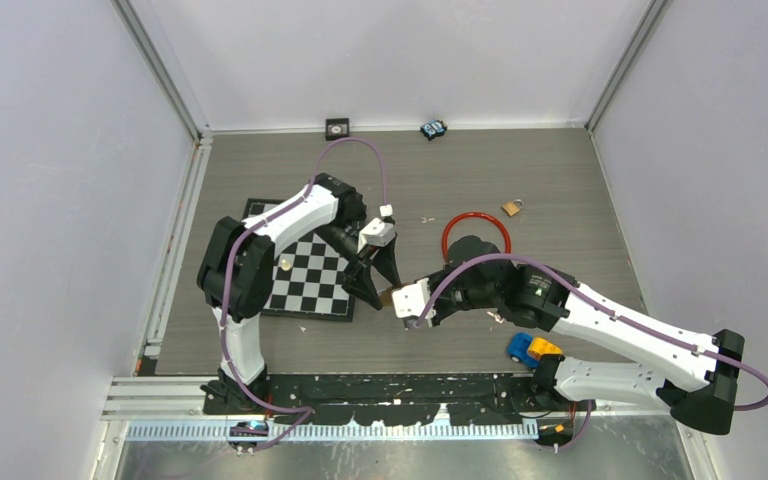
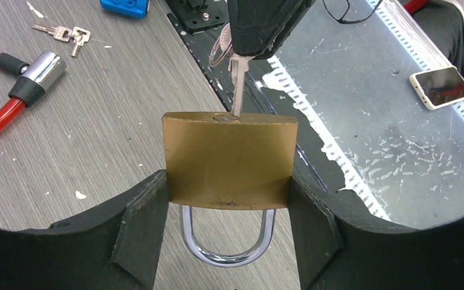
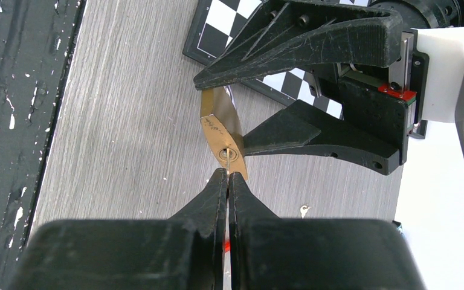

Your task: Unlock with the key

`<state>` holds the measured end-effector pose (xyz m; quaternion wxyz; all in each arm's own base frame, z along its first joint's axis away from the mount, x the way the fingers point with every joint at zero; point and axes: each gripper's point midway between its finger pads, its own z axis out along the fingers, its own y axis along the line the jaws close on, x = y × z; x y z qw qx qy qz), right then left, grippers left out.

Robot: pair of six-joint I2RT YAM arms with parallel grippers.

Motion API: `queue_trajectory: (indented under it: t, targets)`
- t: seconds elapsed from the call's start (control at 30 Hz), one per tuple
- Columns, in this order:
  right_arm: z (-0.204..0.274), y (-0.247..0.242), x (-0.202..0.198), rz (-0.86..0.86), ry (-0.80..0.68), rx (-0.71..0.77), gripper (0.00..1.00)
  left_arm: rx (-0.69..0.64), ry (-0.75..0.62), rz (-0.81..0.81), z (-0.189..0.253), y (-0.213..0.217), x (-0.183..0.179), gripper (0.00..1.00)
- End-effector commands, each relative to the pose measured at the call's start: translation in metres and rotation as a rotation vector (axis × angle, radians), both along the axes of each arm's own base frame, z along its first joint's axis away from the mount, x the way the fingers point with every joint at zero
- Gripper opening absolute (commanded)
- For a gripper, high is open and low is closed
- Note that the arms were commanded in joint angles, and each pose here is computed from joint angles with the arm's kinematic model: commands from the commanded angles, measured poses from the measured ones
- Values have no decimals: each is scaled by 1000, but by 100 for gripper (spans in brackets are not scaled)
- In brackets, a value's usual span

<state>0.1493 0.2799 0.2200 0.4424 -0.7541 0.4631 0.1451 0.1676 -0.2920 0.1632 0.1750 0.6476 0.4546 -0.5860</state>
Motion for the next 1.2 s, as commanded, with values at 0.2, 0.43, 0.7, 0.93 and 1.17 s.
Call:
queue_trajectory:
  t: [0.2, 0.43, 0.7, 0.93, 1.17]
  targets:
    - [13, -1, 6, -12, -34, 36, 1, -17, 129, 36, 40, 3, -19, 0]
    - [11, 0, 2, 1, -19, 33, 1, -17, 130, 37, 40, 2, -19, 0]
    - [9, 0, 0, 10, -10, 29, 1, -17, 130, 37, 40, 2, -19, 0]
    - [8, 1, -1, 17, -2, 26, 1, -17, 131, 37, 40, 2, -19, 0]
    - [11, 3, 1, 9, 1, 37, 1, -18, 129, 37, 40, 2, -18, 0]
